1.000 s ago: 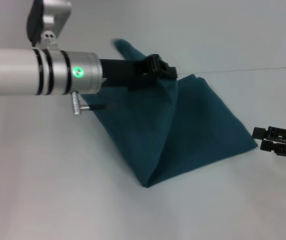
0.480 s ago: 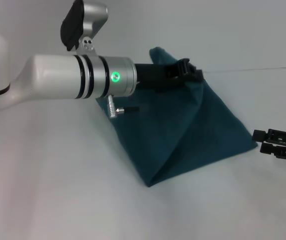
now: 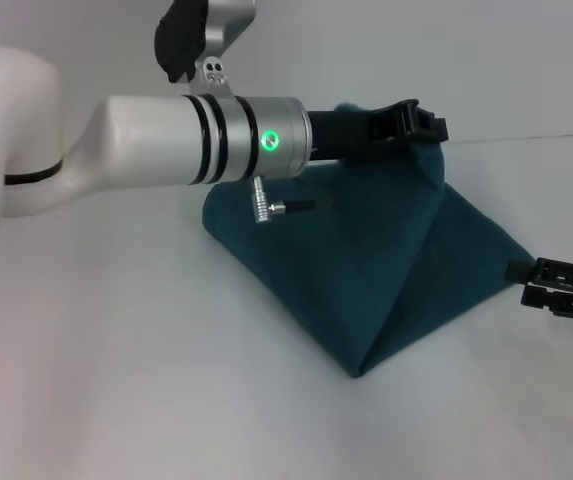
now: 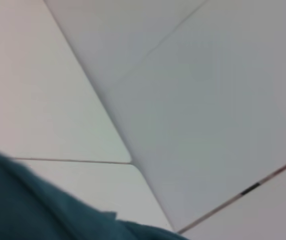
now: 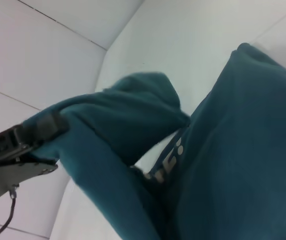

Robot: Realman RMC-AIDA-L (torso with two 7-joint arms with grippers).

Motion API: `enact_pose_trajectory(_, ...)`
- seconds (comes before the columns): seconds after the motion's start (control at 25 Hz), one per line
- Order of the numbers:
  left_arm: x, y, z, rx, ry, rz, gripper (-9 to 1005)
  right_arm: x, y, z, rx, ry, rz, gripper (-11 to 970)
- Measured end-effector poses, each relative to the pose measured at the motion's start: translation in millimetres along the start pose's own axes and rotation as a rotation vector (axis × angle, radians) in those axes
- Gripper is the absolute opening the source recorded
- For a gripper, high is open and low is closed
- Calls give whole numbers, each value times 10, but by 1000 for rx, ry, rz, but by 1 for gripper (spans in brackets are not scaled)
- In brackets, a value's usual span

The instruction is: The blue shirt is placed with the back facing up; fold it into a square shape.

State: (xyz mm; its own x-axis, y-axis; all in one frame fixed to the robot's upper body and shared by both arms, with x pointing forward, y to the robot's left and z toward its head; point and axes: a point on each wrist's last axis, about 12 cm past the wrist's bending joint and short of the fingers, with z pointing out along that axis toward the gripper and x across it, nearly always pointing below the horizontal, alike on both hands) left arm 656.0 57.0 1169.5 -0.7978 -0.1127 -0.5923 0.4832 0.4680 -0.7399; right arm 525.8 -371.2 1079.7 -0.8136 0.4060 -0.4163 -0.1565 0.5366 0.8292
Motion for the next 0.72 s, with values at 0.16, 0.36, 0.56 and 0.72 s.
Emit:
enact_pose_trajectory(0.16, -5, -31, 58, 1, -11, -8, 149, 5, -16, 0, 13, 4, 0, 752)
enact_pose_trajectory(0.36, -27, -160, 43, 113, -29, 30, 248, -4, -20, 11, 20, 3, -2, 750)
enact_pose_trajectory(0.56, -6, -115, -192, 231, -84, 42, 401, -9, -19, 12, 21, 2, -1, 748)
enact_pose_trajectory(0.72, 52, 126, -511, 220, -131, -32, 558, -27, -20, -19, 24, 4, 2, 747)
